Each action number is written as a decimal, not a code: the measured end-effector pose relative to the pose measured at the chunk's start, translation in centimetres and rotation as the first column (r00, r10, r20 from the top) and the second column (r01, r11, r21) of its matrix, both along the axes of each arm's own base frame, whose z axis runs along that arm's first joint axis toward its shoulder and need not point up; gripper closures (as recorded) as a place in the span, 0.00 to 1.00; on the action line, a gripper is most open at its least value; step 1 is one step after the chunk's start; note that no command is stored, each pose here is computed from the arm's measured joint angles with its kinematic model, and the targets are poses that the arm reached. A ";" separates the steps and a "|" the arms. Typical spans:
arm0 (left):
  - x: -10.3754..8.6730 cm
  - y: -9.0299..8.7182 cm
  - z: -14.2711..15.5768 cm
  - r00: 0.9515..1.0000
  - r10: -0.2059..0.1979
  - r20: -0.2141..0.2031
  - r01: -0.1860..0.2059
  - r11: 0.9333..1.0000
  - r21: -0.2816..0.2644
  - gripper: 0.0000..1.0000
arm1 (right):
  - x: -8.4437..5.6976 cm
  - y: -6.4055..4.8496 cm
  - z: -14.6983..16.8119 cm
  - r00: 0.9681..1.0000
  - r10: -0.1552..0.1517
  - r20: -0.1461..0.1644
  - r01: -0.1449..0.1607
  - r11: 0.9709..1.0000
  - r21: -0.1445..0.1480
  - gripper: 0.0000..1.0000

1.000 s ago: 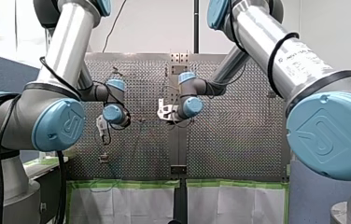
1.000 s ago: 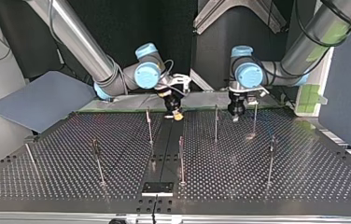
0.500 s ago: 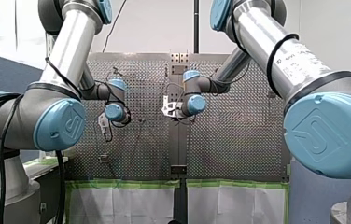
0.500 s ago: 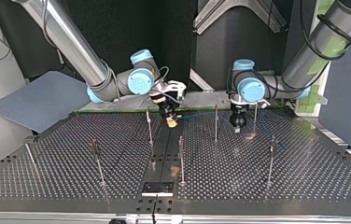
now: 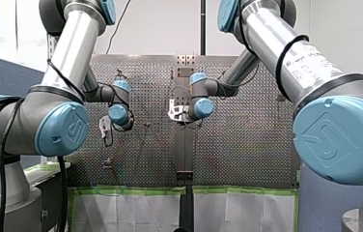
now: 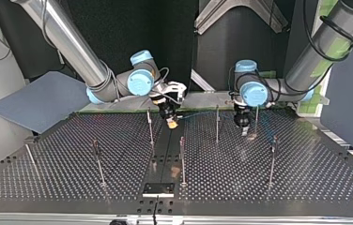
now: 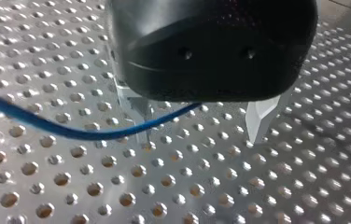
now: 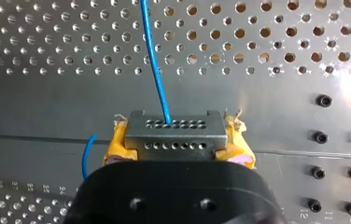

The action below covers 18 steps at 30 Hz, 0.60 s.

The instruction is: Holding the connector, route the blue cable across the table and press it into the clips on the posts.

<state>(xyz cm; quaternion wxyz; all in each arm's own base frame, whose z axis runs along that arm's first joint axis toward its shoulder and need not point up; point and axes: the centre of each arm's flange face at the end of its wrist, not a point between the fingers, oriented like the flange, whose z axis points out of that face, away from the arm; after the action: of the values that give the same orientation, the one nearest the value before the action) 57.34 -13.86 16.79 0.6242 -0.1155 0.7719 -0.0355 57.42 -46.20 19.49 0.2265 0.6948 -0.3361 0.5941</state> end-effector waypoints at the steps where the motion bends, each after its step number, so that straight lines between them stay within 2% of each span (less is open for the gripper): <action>1: -0.1 0.0 -0.1 1.000 0.005 -0.009 -0.005 1.000 0.007 0.00 | 0.0 0.0 0.0 1.000 0.000 0.000 0.000 1.000 0.000 1.00; 6: -1.0 -0.4 -0.3 0.998 0.009 -0.062 -0.007 1.000 0.028 0.00 | 0.0 0.0 0.0 1.000 0.001 0.000 -0.001 1.000 0.002 1.00; 11: -2.2 -1.2 0.0 0.994 -0.020 -0.104 0.024 0.999 0.036 0.00 | 0.0 0.1 0.0 1.000 0.002 0.001 -0.002 1.000 0.002 1.00; 18: -5.1 -1.9 1.3 0.992 -0.036 -0.123 0.042 0.998 0.042 0.00 | 0.0 0.0 0.0 1.000 0.000 0.002 0.000 1.000 0.002 1.00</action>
<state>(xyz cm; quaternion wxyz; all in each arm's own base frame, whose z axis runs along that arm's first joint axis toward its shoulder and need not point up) 52.28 -15.80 18.13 0.5774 -0.0885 0.8113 -0.0235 57.42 -46.21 19.49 0.2256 0.6943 -0.3369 0.5947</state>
